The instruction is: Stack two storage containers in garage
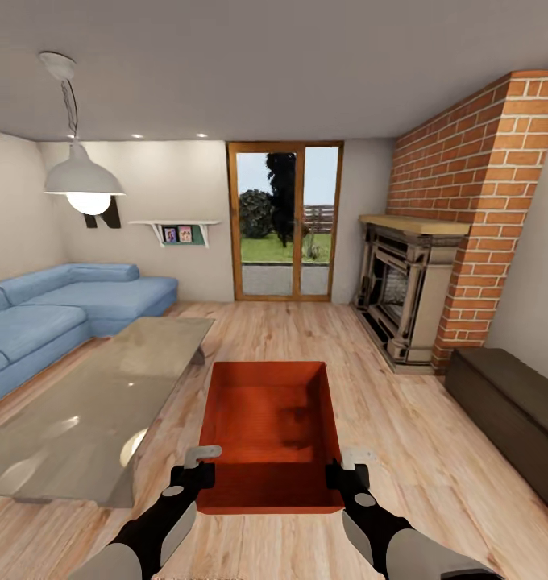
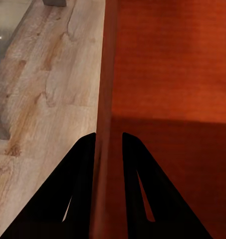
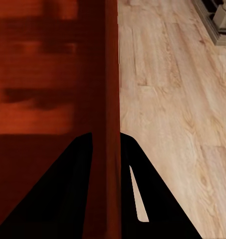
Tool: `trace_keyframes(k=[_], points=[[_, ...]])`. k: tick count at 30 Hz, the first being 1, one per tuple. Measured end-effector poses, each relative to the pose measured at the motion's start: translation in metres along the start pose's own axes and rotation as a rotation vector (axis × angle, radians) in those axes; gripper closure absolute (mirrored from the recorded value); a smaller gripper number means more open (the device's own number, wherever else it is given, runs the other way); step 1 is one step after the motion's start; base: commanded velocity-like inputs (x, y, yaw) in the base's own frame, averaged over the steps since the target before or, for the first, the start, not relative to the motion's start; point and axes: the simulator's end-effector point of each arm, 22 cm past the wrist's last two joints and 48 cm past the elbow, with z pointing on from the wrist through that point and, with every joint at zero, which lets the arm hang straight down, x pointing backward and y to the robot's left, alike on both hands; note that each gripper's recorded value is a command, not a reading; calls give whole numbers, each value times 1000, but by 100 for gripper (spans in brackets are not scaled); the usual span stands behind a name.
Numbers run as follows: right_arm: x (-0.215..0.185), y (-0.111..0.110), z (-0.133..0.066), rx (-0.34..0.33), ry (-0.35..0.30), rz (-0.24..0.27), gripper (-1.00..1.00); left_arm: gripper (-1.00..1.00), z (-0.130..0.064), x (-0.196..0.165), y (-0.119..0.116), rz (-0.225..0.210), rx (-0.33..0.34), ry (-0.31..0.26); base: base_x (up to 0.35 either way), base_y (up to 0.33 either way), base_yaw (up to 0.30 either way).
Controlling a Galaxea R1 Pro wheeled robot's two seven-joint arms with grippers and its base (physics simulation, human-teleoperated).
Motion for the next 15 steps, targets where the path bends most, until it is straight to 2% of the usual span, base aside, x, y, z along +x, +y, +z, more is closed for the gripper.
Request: trace_keyframes(k=[15], points=[[0, 0, 0, 0, 0, 0, 100, 100, 0, 0, 0, 1, 0, 0, 0, -278, 266]])
